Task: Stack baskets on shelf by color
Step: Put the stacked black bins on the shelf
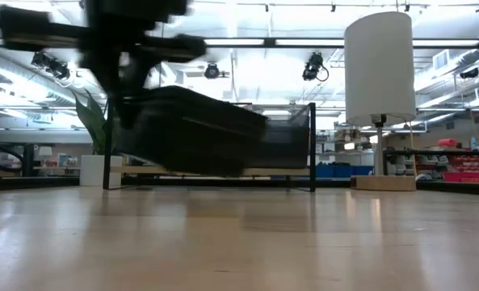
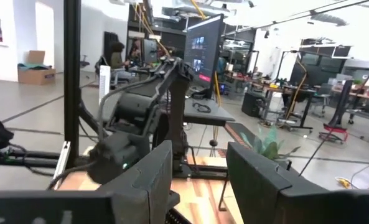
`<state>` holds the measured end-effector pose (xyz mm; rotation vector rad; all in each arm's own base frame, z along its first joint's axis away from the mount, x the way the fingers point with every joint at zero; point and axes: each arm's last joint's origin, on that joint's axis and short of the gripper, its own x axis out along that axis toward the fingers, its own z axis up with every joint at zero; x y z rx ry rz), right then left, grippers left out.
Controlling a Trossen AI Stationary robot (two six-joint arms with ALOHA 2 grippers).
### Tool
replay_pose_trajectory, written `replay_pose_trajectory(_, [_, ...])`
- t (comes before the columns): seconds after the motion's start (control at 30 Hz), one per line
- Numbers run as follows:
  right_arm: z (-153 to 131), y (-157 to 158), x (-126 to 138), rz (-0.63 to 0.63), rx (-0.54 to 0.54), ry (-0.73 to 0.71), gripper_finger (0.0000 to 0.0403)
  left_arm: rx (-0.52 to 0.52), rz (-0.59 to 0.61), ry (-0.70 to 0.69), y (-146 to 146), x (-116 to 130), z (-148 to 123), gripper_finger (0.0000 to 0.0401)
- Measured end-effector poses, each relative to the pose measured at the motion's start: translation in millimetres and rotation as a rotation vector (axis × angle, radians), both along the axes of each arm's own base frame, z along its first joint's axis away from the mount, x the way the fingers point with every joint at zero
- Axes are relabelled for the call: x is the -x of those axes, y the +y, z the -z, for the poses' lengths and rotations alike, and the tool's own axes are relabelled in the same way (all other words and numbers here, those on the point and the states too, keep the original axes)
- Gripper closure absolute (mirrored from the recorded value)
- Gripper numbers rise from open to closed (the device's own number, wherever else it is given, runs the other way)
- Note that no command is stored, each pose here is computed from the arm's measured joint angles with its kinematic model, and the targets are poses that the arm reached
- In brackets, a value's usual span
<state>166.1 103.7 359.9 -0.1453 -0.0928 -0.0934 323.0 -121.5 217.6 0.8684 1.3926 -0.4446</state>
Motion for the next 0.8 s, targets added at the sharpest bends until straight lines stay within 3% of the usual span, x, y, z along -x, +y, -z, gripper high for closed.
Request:
replay_pose_trajectory(0.17, [-2,-1,0,0.005,0.016,-0.019,0.0245,0.018,0.036,0.027,16,39,3,0.0382])
replay_pose_trajectory(0.4, [-2,-3,-2,0.025,0.04,-0.018,0.0245,0.001,0.142,0.132,30,68,25,0.0374])
replay_pose_trajectory(0.67, [0,-3,-5,0.031,0.04,-0.01,0.0245,-0.026,0.21,0.198,38,79,45,0.0377])
replay_pose_trajectory(0.8, [0,-3,-5,0.031,0.038,-0.01,0.0245,-0.026,0.145,0.186,41,79,46,0.0327])
